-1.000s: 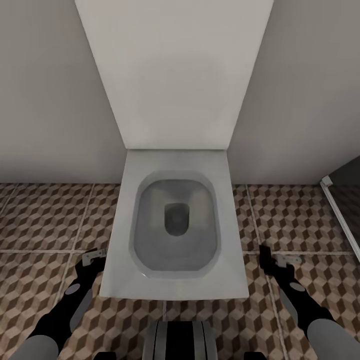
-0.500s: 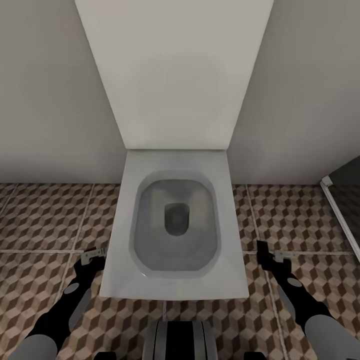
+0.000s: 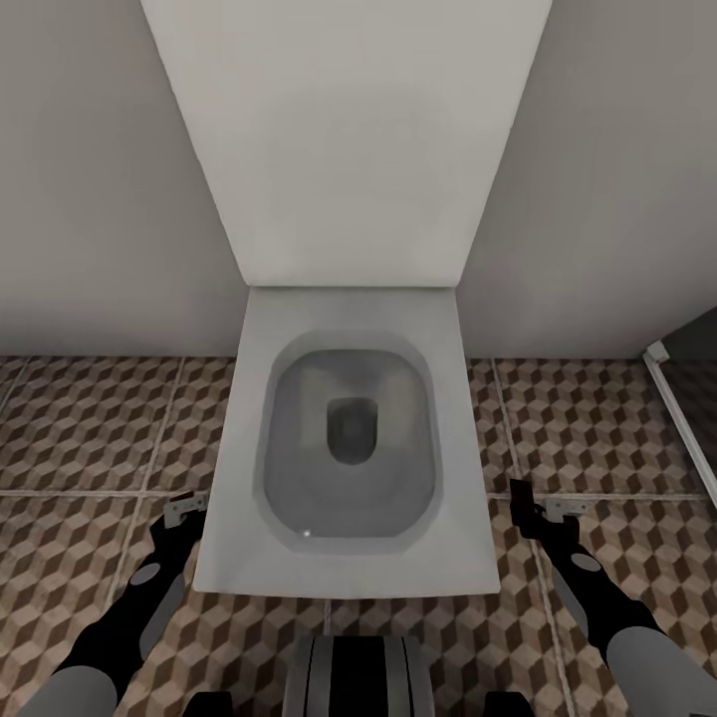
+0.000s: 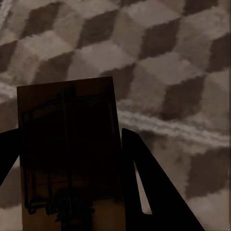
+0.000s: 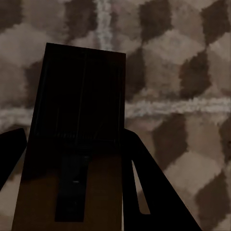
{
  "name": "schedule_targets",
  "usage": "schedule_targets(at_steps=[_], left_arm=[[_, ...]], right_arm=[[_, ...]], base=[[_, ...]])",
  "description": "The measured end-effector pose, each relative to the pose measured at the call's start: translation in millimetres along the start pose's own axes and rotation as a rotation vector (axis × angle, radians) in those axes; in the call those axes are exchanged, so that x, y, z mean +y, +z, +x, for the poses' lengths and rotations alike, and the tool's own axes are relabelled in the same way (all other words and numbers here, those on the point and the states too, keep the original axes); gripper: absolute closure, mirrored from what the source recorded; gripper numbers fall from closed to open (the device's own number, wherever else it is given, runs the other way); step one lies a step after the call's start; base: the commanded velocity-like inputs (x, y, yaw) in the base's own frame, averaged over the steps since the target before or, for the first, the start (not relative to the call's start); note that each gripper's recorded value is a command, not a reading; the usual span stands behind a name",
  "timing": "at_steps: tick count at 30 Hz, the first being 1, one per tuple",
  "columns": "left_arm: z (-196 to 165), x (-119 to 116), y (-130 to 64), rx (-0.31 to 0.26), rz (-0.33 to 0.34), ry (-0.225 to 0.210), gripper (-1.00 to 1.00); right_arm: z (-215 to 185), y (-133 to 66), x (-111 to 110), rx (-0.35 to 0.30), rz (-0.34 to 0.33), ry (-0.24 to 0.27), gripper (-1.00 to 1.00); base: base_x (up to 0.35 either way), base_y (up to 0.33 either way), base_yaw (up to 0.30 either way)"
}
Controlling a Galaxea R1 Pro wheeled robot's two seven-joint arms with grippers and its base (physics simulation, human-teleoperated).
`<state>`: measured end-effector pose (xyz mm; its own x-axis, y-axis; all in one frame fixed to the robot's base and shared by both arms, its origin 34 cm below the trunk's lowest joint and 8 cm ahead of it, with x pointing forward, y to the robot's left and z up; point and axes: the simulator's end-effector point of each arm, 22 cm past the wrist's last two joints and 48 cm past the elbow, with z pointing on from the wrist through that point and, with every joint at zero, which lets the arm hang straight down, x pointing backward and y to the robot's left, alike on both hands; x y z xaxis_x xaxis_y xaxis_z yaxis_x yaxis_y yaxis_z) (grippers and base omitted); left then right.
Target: Take the four mousetraps from the cabinet in the bathroom and place them on the bathroom floor. Make sure all four end up on the same floor surface, and ensure that at least two of them are either under or directly next to the same bathroom sink.
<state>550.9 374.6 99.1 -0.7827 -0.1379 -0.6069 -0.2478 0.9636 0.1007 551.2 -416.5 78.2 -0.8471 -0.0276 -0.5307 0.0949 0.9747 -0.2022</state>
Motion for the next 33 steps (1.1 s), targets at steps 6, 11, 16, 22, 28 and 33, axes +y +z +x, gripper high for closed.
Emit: schedule_targets(at_steps=[6, 11, 16, 22, 28, 33], left_arm=[[0, -1, -0.1, -0.001, 0.002, -0.002, 1.00], [0, -1, -0.1, -0.001, 0.002, -0.002, 1.00], [0, -1, -0.1, -0.001, 0.002, -0.002, 1.00], [0, -1, -0.2, 0.000, 0.002, -0.002, 1.00], [-2, 5, 0.5, -0.003, -0.004, 0.005, 1.00], [-4, 10, 1.1, -0.008, -0.014, 0.011, 1.00]], right_arm=[[0, 0.0, 0, 0.000, 0.000, 0.000, 1.00], [0, 0.0, 1, -0.001, -0.006, -0.001, 1.00], [0, 0.0, 2, -0.001, -0.009, -0.002, 1.00], [0, 0.0, 2, 0.000, -0.009, -0.003, 1.00], [0, -0.1, 2, -0.001, -0.010, -0.004, 1.00], [0, 0.0, 2, -0.002, -0.009, -0.004, 1.00]], base=[[0.000, 0.000, 0.000], [0.000, 0.000, 0.000], [0.000, 0.000, 0.000], [0.000, 0.000, 0.000], [0.000, 0.000, 0.000], [0.000, 0.000, 0.000]])
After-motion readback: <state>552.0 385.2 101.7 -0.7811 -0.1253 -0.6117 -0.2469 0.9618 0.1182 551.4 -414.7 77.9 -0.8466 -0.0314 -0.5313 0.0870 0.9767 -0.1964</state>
